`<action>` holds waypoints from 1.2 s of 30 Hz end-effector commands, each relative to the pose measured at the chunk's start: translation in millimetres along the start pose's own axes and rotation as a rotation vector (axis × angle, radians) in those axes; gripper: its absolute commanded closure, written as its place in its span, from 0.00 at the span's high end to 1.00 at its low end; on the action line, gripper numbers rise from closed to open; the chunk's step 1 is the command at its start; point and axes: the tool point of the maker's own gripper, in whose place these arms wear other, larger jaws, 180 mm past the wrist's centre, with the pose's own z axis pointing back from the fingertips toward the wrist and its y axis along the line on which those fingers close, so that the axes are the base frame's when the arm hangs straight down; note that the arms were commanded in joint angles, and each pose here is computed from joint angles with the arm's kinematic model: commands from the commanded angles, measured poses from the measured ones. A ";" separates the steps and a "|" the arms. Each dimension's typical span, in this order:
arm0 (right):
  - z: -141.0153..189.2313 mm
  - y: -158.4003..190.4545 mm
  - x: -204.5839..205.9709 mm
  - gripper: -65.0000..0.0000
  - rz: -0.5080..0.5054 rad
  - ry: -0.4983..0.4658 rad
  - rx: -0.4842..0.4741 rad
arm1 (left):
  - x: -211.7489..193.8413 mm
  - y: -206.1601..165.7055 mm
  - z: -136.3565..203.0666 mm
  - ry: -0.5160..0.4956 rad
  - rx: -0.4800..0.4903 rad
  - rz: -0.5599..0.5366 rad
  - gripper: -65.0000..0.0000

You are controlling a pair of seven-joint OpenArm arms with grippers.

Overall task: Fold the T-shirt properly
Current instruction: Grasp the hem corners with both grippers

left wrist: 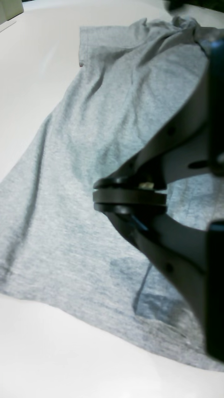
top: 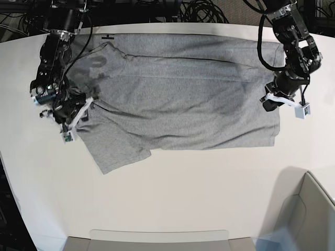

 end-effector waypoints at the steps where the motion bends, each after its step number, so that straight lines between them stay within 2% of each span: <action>1: 6.7 -15.7 37.8 0.28 0.009 -0.093 -0.031 | 14.2 -5.2 3.5 -0.042 -0.016 -0.018 0.00; 5: -14.9 -32.5 87.9 0.29 -0.037 -0.171 -0.012 | 12.8 -4.8 3.5 -0.037 -0.015 -0.018 0.00; 7: -38.2 -42.7 96.4 0.29 -0.055 -0.135 0.013 | 12.8 -5.4 3.7 -0.036 -0.017 -0.018 0.00; 10: -77.7 -45.8 89.9 0.29 -0.054 -0.051 0.063 | 13.6 -6.4 3.4 -0.038 -0.020 -0.017 0.00; 12: -98.3 -41.9 84.7 0.29 -0.069 -0.044 0.091 | 13.6 -5.8 3.3 -0.038 -0.018 -0.018 0.00; 14: -109.1 -42.5 81.5 0.29 -0.113 -0.047 0.095 | 14.0 -5.5 3.5 -0.038 -0.018 -0.019 0.00; 18: -122.9 -47.6 70.7 0.29 -0.199 -0.064 0.036 | 13.3 -5.7 3.1 -0.036 -0.019 -0.016 0.00; 22: -135.4 -40.1 38.0 0.29 -0.238 -0.010 0.042 | 13.9 -6.1 3.0 -0.038 -0.020 -0.016 0.00; 24: -138.9 -29.9 23.6 0.29 -0.241 0.017 0.056 | 17.3 -8.3 2.6 -0.045 -0.025 -0.017 0.00; 30: -142.8 -15.6 14.8 0.28 -0.239 0.039 0.078 | 21.7 -10.0 2.2 -0.054 -0.029 -0.020 0.00; 36: -141.7 30.6 5.1 0.28 -0.068 0.138 0.235 | 24.1 -4.8 -6.2 -0.050 -0.022 0.009 0.00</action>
